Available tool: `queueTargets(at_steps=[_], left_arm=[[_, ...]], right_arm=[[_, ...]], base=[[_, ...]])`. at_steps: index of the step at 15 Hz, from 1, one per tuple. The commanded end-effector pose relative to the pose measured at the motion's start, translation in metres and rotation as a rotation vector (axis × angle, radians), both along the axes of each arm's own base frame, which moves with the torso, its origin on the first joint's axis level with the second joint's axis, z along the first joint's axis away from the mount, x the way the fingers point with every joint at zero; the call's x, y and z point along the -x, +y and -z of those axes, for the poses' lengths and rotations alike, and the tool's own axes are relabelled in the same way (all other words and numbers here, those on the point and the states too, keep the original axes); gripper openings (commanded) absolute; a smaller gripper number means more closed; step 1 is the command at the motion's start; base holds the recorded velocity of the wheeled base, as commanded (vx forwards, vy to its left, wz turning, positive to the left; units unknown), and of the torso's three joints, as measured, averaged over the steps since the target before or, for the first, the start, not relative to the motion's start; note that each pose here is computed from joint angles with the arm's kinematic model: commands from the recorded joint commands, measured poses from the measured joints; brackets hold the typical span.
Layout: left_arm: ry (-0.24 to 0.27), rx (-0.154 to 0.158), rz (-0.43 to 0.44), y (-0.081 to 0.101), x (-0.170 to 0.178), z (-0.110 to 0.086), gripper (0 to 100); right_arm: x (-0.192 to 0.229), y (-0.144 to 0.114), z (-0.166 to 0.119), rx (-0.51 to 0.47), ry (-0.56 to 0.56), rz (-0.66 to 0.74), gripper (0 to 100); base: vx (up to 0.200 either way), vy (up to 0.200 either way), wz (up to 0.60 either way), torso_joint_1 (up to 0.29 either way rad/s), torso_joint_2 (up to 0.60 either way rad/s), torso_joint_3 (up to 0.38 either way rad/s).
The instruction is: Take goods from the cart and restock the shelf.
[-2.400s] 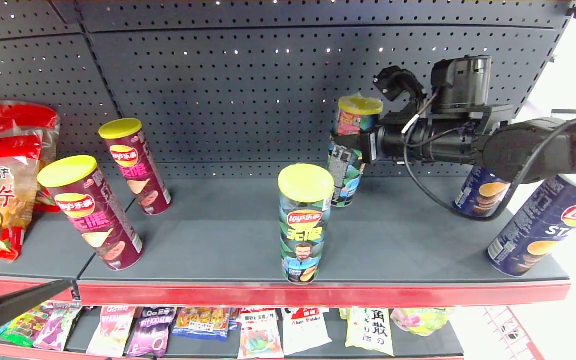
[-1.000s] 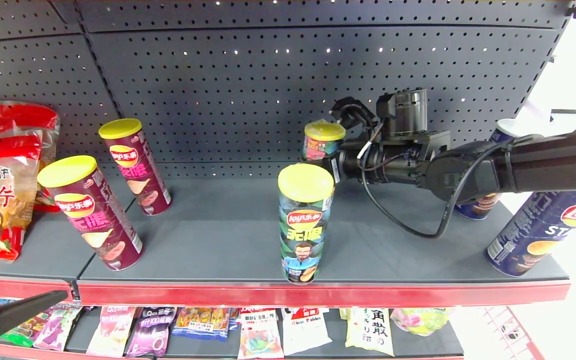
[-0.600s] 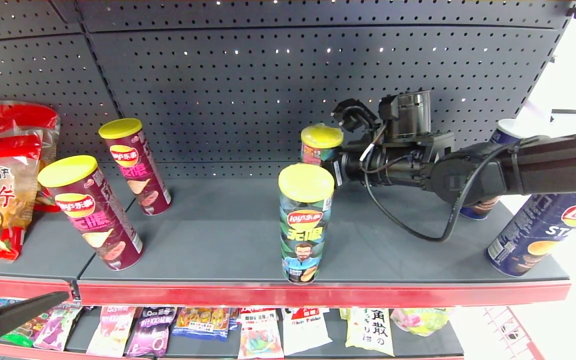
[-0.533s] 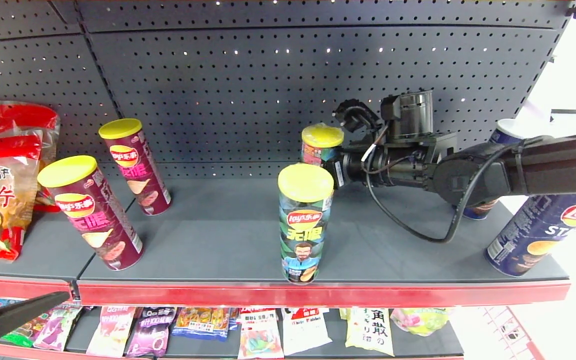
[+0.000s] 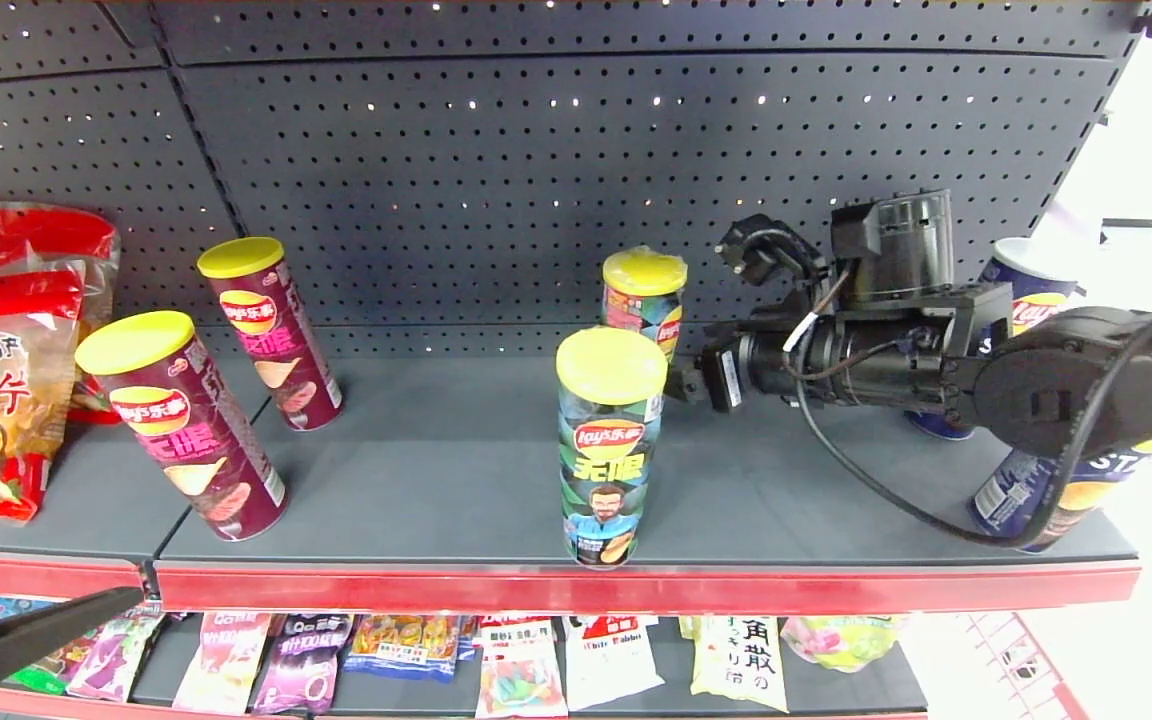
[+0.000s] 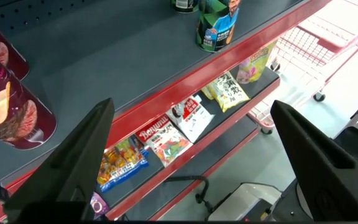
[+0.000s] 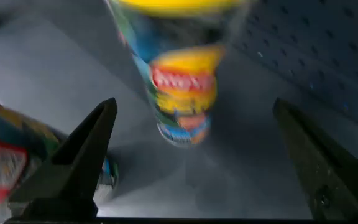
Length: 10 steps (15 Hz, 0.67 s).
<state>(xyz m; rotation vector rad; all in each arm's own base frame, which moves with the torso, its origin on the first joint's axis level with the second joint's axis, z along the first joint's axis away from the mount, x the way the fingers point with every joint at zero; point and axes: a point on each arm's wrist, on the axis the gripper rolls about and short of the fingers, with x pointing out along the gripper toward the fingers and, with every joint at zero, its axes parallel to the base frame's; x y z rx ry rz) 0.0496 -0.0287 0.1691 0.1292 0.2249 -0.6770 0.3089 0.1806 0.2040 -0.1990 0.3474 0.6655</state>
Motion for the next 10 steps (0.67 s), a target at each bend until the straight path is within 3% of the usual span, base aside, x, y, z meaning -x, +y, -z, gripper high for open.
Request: queueTargets(at_steps=[1,5,10], left_arm=[[0.005,-0.002,0.0,0.0,-0.001,0.0,100],[0.038,-0.019,-0.004,-0.002,-0.005,0.004,100],[0.086,-0.044,-0.026,-0.01,-0.024,-0.004,100]], right_arm=[[0.014,-0.01,-0.01,-0.012,-0.014,0.023,100],[0.035,-0.027,-0.008,0.006,0.0,0.115,100],[0.088,-0.056,-0.025,-0.025,-0.049,0.115,100]], base=[[0.0,0.0,0.0,0.0,0.0,0.0],[0.0,0.0,0.0,0.0,0.0,0.0],[0.0,0.0,0.0,0.0,0.0,0.0]])
